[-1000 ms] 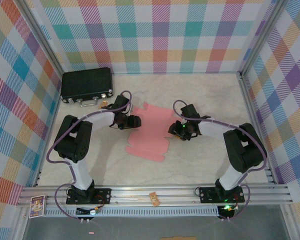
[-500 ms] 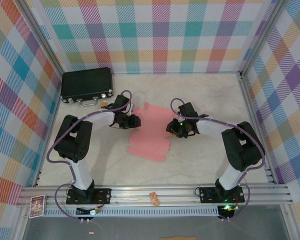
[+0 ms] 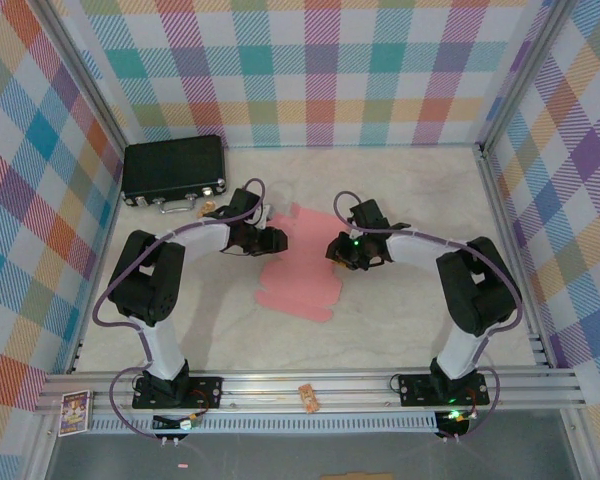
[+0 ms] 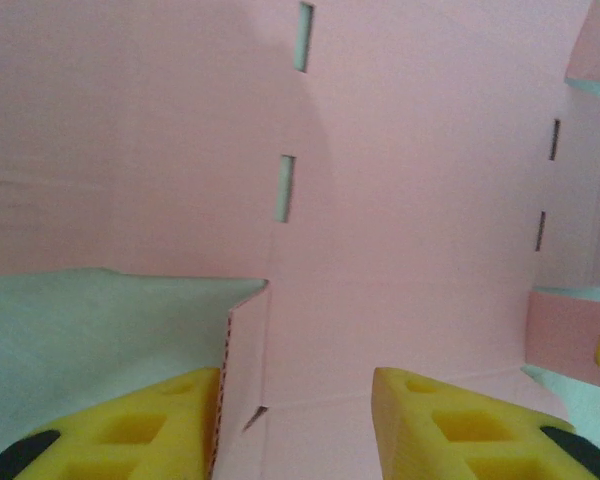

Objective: Fold the paper box

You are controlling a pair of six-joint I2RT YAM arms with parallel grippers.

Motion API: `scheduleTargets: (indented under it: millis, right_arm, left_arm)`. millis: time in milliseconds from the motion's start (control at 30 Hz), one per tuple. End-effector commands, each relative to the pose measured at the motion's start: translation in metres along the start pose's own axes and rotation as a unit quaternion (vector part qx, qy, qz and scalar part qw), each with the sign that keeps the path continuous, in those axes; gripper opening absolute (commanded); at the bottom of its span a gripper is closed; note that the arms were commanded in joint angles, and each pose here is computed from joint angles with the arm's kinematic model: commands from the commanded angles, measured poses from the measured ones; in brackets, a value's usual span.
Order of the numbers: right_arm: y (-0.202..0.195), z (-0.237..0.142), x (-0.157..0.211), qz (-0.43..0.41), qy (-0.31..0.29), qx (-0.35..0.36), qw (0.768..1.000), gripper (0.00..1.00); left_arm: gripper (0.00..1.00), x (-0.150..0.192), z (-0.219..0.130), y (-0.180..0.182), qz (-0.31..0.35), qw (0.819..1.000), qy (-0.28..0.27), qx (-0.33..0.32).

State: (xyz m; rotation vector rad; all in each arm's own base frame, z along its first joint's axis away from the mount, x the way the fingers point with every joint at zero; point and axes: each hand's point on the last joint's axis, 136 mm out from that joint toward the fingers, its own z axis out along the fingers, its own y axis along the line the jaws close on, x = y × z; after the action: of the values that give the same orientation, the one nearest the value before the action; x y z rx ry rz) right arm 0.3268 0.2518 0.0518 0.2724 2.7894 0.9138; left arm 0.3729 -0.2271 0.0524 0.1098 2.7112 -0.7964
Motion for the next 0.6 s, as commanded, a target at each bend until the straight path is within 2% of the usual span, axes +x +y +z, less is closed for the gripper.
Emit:
scheduleTargets:
  millis: [0, 300, 567]
  right_arm:
    - [0.011, 0.004, -0.001, -0.016, 0.007, -0.014, 1.0, 0.28]
    - [0.011, 0.012, -0.002, -0.016, 0.014, -0.014, 1.0, 0.29]
    - [0.014, 0.014, -0.004, -0.02, 0.018, -0.015, 1.0, 0.3]
  left_arm:
    - [0.45, -0.013, -0.013, -0.029, 0.034, 0.999, -0.018, 0.033]
    - [0.48, -0.01, -0.007, -0.043, 0.06, 0.997, -0.005, 0.044]
    - [0.46, -0.002, 0.003, -0.037, 0.05, 0.998, 0.018, 0.031]
